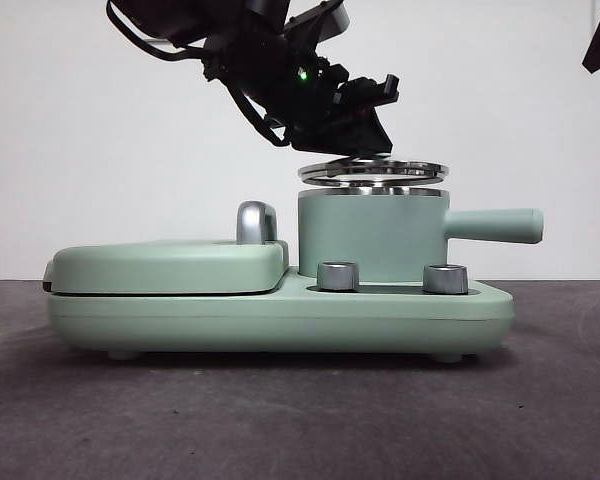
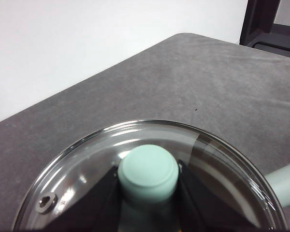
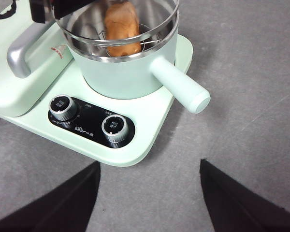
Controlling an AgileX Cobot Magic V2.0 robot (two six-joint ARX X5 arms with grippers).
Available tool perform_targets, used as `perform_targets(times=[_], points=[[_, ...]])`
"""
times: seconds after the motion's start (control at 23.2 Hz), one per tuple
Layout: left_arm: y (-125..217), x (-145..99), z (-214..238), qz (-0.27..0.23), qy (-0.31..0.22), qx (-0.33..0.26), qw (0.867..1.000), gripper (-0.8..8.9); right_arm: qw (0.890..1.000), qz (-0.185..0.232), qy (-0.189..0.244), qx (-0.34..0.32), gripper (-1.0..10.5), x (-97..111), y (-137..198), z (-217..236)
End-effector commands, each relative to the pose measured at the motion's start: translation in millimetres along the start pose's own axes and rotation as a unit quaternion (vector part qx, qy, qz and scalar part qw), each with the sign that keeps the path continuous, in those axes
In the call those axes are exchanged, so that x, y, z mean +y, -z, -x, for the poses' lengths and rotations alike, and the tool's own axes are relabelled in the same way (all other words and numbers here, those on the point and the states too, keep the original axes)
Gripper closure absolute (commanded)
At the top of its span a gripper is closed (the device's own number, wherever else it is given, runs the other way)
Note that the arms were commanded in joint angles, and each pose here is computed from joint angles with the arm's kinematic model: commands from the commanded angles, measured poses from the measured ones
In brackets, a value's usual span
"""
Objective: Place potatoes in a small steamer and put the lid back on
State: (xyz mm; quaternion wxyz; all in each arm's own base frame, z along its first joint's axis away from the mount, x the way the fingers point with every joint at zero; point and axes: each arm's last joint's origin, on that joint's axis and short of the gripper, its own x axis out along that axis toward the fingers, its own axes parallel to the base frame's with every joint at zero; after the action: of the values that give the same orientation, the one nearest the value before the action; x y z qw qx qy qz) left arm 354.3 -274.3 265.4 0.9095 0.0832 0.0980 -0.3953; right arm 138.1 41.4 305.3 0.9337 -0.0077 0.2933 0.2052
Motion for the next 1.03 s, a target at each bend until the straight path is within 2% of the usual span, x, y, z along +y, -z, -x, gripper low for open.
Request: perform_targets(times=[0.04, 0.73, 0.9, 1.03], points=[[-5, -2, -8, -0.011, 0.004, -0.021, 1.000, 8.04, 1.000, -0.004, 0.002, -0.005, 6.3, 0, -3, 0], [5, -3, -9, -0.003, 0.008, 0.026, 1.000, 7.99, 1.000, -0.003, 0.010, -0.006, 6.3, 0, -3, 0], [3, -3, -8, 0.010, 0.007, 0.024, 1.000, 5.97, 1.000, -0.004, 0.010, -0.005, 6.3, 0, -3, 0], [-8, -3, 3, 0.017, 0.006, 0.026, 0.999, 5.56, 1.000, -0.004, 0.010, -0.005, 6.3, 0, -3, 0]])
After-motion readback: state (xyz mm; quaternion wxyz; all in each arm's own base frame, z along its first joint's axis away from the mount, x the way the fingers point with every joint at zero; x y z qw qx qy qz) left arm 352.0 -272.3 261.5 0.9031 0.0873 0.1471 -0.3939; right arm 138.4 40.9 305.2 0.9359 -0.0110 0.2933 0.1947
